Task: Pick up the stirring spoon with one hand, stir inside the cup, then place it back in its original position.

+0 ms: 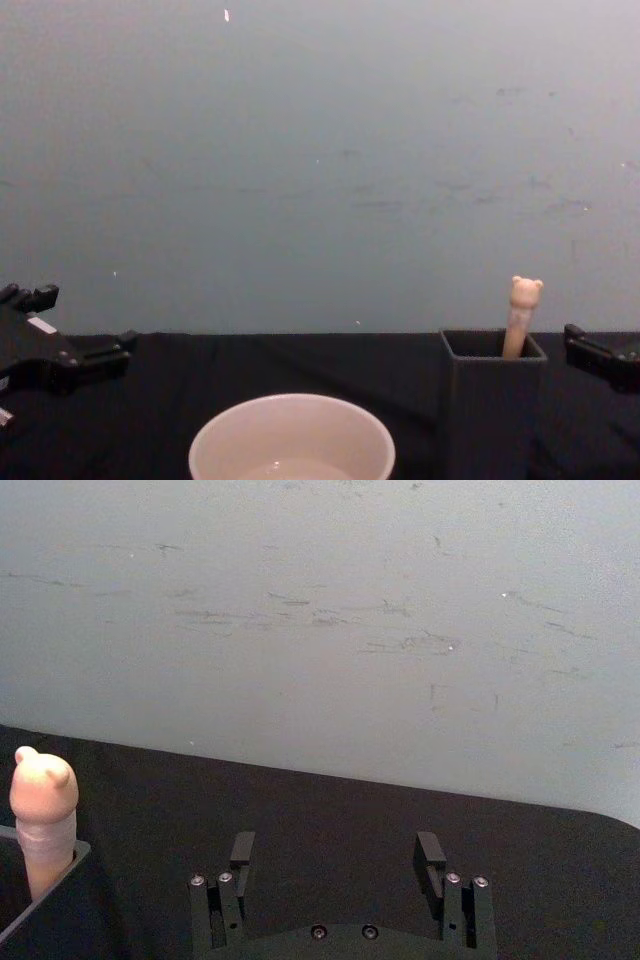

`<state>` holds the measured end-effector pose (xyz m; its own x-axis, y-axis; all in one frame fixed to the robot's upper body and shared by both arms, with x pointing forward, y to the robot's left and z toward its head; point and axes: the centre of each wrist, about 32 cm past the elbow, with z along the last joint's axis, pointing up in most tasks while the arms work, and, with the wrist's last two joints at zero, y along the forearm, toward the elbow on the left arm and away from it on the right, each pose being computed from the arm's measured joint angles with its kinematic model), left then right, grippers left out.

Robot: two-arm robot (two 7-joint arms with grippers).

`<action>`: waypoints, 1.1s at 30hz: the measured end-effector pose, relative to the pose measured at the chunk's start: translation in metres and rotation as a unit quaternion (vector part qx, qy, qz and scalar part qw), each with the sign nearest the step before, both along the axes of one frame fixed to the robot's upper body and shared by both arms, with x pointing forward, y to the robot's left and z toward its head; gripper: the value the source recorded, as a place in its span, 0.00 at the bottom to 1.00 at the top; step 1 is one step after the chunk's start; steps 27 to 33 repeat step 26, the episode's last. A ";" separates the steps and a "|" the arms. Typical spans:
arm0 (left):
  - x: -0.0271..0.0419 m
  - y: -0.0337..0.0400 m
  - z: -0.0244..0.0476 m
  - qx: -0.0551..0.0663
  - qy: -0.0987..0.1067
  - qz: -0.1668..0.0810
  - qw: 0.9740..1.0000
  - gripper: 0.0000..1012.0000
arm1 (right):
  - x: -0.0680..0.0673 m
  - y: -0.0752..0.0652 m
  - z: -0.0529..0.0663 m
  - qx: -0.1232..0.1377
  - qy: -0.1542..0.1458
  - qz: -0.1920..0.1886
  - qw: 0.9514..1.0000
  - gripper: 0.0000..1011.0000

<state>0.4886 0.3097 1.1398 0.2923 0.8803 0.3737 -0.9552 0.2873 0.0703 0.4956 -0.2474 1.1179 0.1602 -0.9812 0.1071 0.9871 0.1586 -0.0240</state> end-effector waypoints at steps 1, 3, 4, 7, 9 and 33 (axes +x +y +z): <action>0.0000 0.0000 0.0000 0.000 0.000 0.000 1.000 0.99 | 0.000 0.000 0.000 0.000 0.000 0.000 1.000 0.99; 0.0000 0.0000 0.0000 0.000 0.000 0.000 1.000 0.99 | 0.000 0.000 0.000 0.000 0.000 0.000 1.000 0.99; 0.0000 0.0000 0.0000 0.000 0.000 0.000 1.000 0.99 | 0.000 0.000 0.000 0.000 0.000 0.000 1.000 0.99; 0.0000 0.0000 0.0000 0.000 0.000 0.000 1.000 0.99 | 0.000 0.000 0.000 0.000 0.000 0.000 1.000 0.99; 0.0000 0.0000 0.0000 0.000 0.000 0.000 1.000 0.99 | 0.000 0.000 0.000 0.000 0.000 0.000 1.000 0.99; 0.0000 0.0000 0.0000 0.000 0.000 0.000 1.000 0.99 | 0.000 0.000 0.000 0.000 0.000 0.000 1.000 0.99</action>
